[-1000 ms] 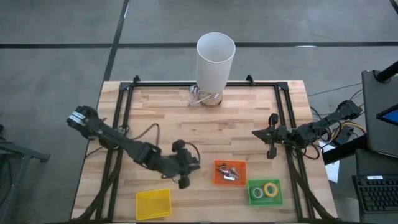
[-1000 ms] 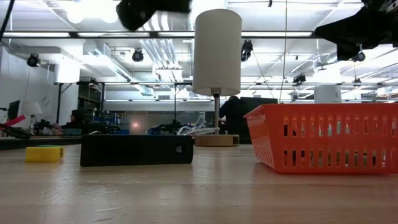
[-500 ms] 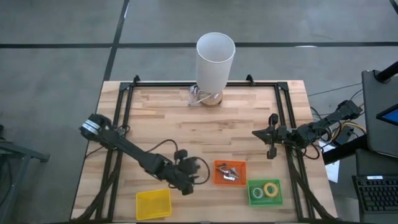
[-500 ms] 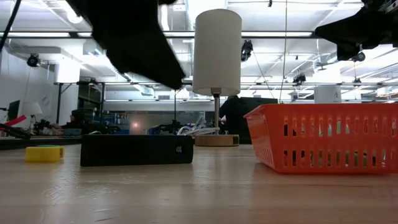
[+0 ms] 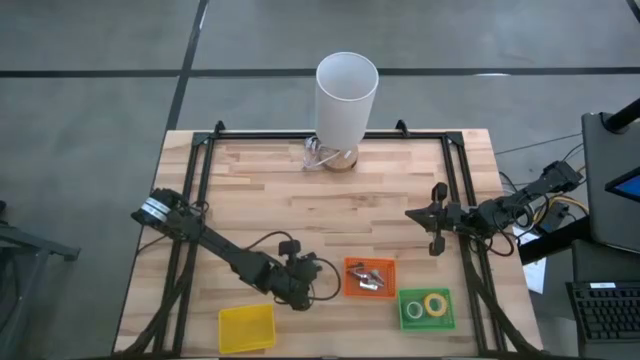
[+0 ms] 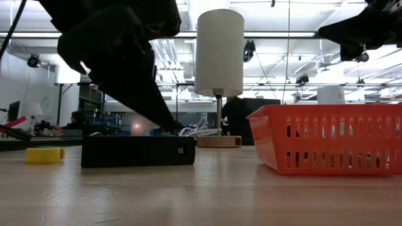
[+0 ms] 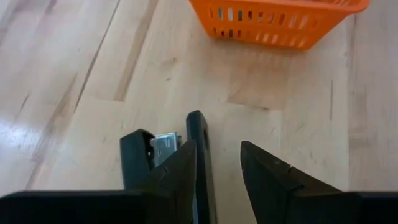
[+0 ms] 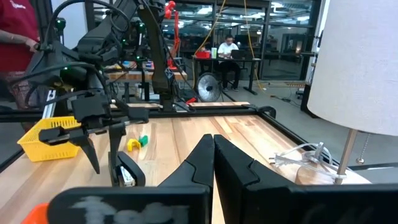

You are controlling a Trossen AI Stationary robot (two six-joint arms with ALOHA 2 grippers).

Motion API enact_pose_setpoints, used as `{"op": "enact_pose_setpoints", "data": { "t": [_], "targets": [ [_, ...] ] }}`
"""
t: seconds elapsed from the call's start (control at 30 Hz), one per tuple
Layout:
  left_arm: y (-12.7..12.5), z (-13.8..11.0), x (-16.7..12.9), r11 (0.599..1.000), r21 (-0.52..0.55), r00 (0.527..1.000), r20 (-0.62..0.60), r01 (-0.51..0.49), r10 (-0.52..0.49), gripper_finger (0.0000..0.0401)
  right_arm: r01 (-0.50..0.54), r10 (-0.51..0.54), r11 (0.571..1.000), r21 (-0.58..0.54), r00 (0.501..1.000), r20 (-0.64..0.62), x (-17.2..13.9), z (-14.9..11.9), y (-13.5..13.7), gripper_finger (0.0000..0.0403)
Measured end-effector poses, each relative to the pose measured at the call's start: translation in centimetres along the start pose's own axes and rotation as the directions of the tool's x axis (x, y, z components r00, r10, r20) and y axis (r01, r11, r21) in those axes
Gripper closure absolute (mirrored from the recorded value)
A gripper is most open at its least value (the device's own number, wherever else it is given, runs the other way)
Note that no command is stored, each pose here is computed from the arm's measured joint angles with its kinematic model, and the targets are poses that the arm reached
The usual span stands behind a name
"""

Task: Pick and place Stapler, Stapler remover, tape
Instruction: Put the black stapler into the yellow basket

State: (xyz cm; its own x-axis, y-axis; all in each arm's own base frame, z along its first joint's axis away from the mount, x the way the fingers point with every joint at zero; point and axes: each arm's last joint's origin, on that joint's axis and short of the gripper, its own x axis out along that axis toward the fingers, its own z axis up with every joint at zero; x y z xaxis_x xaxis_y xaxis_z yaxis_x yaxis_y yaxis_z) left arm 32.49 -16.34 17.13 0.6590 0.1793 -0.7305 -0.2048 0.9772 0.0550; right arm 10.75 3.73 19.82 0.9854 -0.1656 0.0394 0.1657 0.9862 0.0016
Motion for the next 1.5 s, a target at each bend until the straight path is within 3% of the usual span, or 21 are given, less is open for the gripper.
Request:
{"op": "enact_pose_setpoints", "data": {
  "t": [0.5,0.8,1.03,1.23,1.37,1.5],
  "targets": [
    [0.6,-1.3,1.8,0.999,0.023,0.997,-0.062,-0.043,0.044,0.0294,-0.001,0.001,1.000,0.001,1.000,0.000,0.0,0.0,0.0,0.0394],
    [0.5,-1.2,1.9,0.999,0.026,0.997,-0.059,-0.040,0.041,0.0366,0.000,0.000,1.000,0.000,1.000,0.000,0.0,0.0,0.0,0.0394],
    [0.3,-0.4,1.5,1.000,0.018,0.998,-0.049,-0.026,0.026,0.0367,0.000,0.000,1.000,0.002,1.000,0.000,0.0,0.0,0.0,0.0394],
    [-0.5,2.4,-1.7,1.000,0.007,0.998,-0.058,0.025,-0.025,0.0363,0.000,0.000,1.000,0.001,1.000,0.000,0.0,0.0,0.0,0.0394],
    [-1.8,4.0,-5.1,0.989,-0.044,0.984,-0.104,0.142,-0.145,0.0364,0.000,0.000,1.000,0.001,1.000,0.000,0.0,0.0,0.0,0.0394],
    [-3.6,3.9,-8.7,0.970,-0.118,0.963,-0.146,0.211,-0.227,0.0363,0.000,0.000,1.000,0.001,1.000,-0.001,0.0,0.0,0.0,0.0394]
  ]
}}
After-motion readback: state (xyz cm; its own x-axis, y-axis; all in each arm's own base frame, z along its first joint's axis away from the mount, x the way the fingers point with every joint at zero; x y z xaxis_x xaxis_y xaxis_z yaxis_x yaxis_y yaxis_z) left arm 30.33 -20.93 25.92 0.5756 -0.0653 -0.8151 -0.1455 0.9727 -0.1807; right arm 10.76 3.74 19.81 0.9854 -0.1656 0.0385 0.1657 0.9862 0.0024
